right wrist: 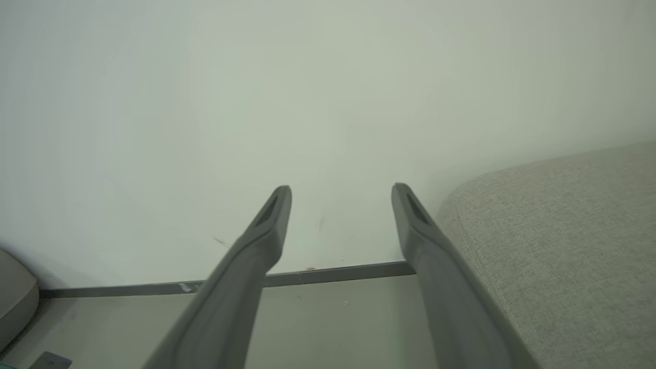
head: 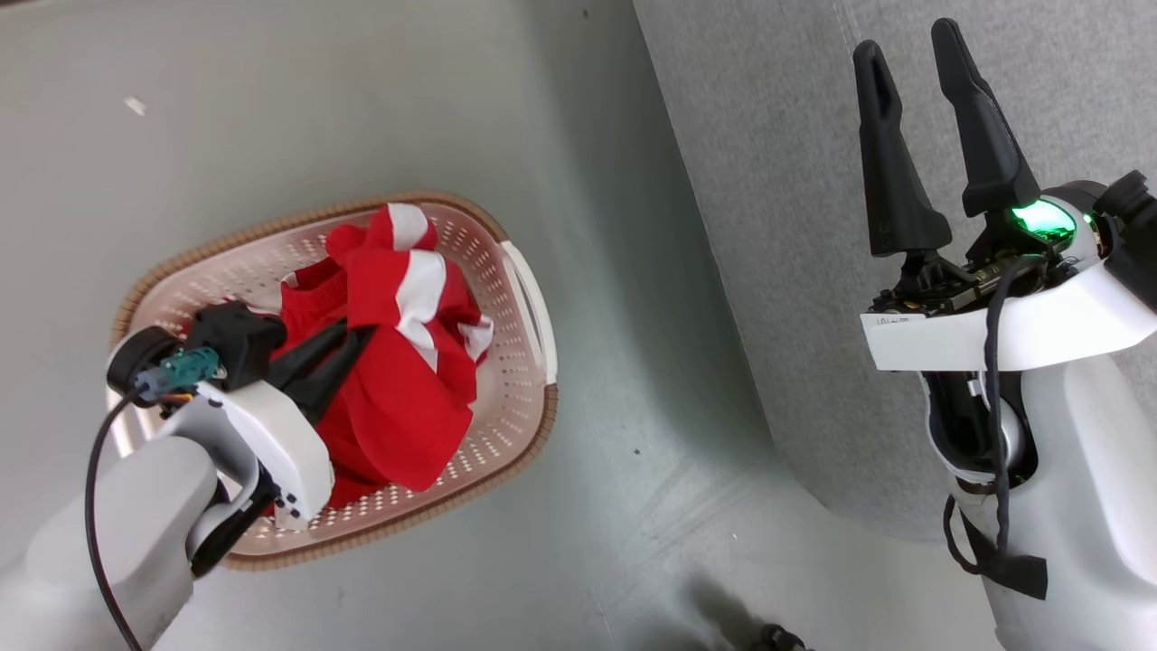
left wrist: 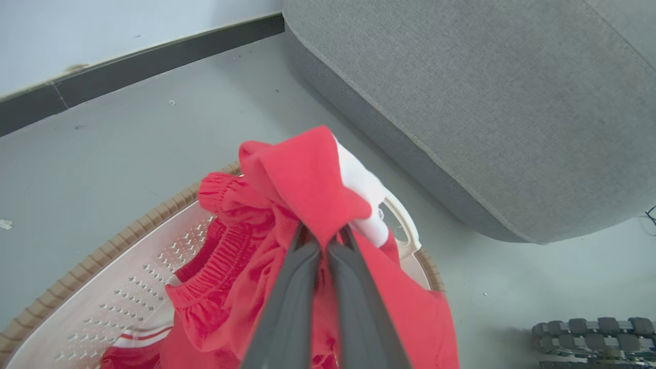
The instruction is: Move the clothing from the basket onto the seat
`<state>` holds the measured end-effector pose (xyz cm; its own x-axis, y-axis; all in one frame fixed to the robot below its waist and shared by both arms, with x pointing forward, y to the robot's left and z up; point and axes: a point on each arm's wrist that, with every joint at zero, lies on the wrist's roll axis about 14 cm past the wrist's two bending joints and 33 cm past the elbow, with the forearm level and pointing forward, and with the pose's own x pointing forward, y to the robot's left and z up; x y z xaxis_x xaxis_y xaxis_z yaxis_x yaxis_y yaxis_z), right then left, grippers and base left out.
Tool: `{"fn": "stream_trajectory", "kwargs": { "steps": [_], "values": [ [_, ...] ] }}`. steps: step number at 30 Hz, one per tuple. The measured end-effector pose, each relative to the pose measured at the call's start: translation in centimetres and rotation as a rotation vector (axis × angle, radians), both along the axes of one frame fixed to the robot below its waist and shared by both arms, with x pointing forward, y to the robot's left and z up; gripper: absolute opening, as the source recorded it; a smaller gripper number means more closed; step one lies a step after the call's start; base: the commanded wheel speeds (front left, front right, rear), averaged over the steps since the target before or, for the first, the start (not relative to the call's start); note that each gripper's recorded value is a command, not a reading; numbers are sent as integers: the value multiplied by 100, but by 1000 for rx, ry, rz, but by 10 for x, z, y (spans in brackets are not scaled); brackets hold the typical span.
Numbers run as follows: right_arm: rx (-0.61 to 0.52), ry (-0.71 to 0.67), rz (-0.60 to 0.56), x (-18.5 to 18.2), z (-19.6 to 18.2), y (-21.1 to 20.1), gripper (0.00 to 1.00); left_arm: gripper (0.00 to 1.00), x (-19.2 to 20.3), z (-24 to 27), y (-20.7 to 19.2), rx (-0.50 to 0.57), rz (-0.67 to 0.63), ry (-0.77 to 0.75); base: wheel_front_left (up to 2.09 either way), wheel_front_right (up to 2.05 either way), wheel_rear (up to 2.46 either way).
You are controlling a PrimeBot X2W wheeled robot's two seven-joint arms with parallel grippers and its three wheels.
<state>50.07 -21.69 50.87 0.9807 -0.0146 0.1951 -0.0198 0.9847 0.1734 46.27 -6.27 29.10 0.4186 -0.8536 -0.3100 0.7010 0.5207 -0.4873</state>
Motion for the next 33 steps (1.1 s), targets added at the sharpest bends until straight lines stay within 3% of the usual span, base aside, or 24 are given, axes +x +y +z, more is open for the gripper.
{"fn": "stream_trajectory", "kwargs": {
  "steps": [8,18,33],
  "values": [
    [19,-8,25,-15,9,13,100,0,-23,24,17,-2,13,-31,0,0,0],
    [32,-24,56,-19,22,25,100,0,4,105,14,-101,82,-194,0,0,0],
    [38,-34,101,-45,38,45,100,0,11,208,34,-171,176,-412,0,0,0]
  ]
}}
